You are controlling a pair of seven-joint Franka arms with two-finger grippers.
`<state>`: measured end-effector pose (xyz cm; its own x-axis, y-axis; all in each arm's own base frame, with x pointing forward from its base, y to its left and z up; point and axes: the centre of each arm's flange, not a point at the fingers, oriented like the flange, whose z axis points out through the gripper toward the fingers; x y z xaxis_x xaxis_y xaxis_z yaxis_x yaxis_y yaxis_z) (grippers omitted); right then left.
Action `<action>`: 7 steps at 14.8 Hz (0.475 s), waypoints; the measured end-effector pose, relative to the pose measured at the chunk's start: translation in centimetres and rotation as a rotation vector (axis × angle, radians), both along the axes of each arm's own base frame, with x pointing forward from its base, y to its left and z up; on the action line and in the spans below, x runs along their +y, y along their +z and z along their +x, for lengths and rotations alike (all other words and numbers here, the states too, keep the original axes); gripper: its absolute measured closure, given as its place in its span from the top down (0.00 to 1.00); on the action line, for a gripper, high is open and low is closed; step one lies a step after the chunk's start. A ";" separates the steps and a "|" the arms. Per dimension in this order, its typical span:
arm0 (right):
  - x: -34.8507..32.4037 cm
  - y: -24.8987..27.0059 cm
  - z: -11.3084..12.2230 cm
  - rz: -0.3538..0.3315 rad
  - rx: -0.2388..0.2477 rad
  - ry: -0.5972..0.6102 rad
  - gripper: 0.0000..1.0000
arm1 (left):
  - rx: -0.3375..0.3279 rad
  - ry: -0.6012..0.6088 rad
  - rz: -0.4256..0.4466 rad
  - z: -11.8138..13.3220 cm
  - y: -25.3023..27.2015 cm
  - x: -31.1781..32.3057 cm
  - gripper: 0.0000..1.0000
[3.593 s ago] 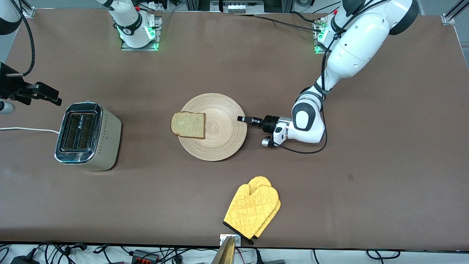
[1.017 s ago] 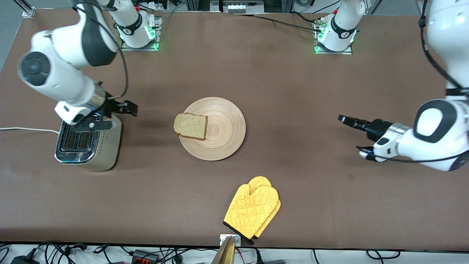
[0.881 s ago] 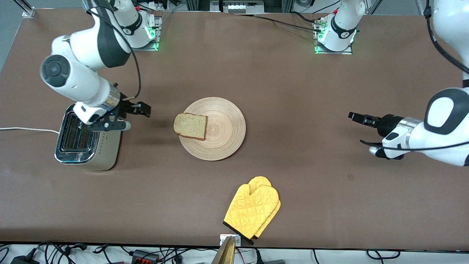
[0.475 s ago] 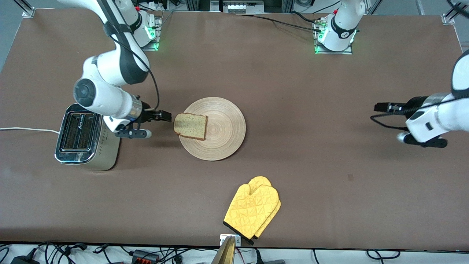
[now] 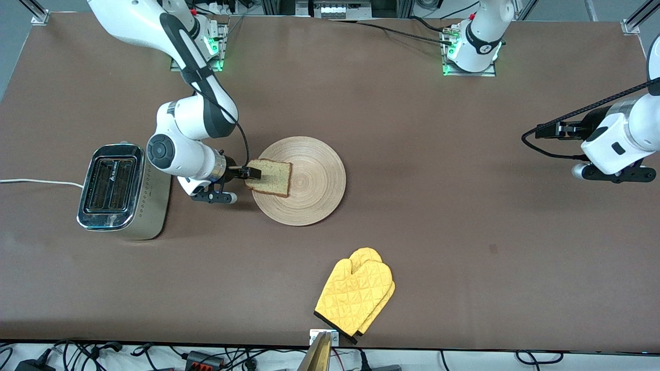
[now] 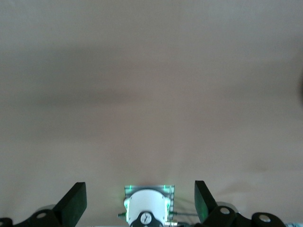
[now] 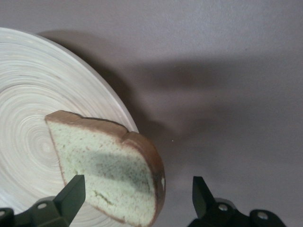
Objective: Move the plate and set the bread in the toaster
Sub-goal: 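Lower the right gripper onto the bread slice on the plate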
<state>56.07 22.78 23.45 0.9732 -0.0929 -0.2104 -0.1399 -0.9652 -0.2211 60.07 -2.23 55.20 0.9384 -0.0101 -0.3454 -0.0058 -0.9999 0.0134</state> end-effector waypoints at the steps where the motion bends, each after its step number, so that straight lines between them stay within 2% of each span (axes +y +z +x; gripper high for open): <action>1: 0.0 -0.4 0.0 0.005 0.008 -0.009 1.00 | -0.027 0.003 -0.001 0.3 0.1 0.0 1.00; 6: 0.3 -1.0 -0.3 0.010 0.023 -0.012 0.98 | -0.039 0.042 0.003 0.4 0.2 1.9 1.00; 7: 0.4 -1.2 -0.4 0.010 0.026 -0.010 0.93 | -0.042 0.052 0.003 0.4 0.4 2.5 1.00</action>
